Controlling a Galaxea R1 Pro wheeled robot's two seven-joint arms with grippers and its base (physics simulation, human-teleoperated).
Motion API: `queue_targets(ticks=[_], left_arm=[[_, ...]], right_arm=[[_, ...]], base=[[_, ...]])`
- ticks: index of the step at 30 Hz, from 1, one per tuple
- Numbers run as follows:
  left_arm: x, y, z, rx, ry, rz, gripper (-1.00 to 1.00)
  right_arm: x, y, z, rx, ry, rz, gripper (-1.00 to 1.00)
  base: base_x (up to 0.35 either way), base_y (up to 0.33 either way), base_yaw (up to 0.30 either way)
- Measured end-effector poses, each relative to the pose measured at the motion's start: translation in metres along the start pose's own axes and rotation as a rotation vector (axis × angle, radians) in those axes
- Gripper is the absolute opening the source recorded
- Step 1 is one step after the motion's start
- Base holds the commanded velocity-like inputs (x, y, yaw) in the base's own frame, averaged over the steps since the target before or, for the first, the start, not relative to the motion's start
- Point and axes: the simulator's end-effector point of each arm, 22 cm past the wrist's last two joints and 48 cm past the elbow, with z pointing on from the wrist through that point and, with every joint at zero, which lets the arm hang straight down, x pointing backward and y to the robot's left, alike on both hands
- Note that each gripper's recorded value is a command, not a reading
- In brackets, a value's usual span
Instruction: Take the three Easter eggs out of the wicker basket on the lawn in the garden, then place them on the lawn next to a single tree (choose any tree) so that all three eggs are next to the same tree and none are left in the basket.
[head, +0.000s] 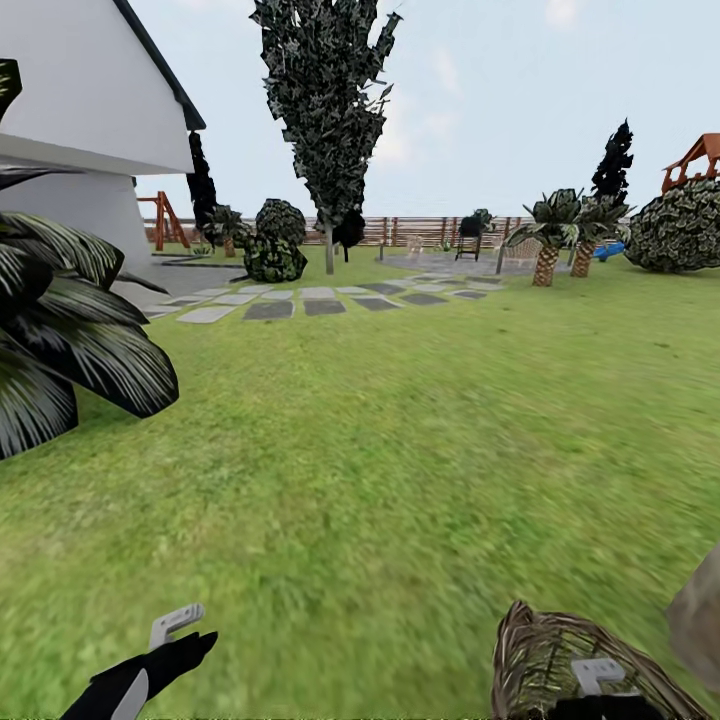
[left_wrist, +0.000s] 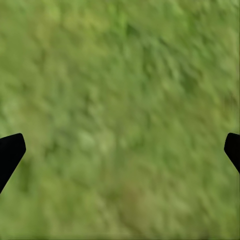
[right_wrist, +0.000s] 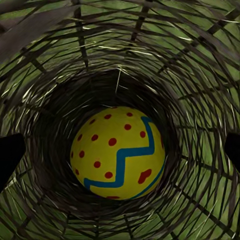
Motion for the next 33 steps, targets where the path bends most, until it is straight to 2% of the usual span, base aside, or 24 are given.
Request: queue_targets(ticks=[28,33], left_arm=[[0.048,0.017,0.040,0.000,0.001,0.001,1.00],[0.057,0.021,0.046,-0.004,0.015,0.002,1.00]], right_arm=[[0.038,0.007,0.051,0.002,-0.001,0.000,1.00],[0.046,0.009,0.058,0.001,0.013,-0.002,1.00]], base=[[0.000,0.000,0.000],[0.000,0.000,0.000]])
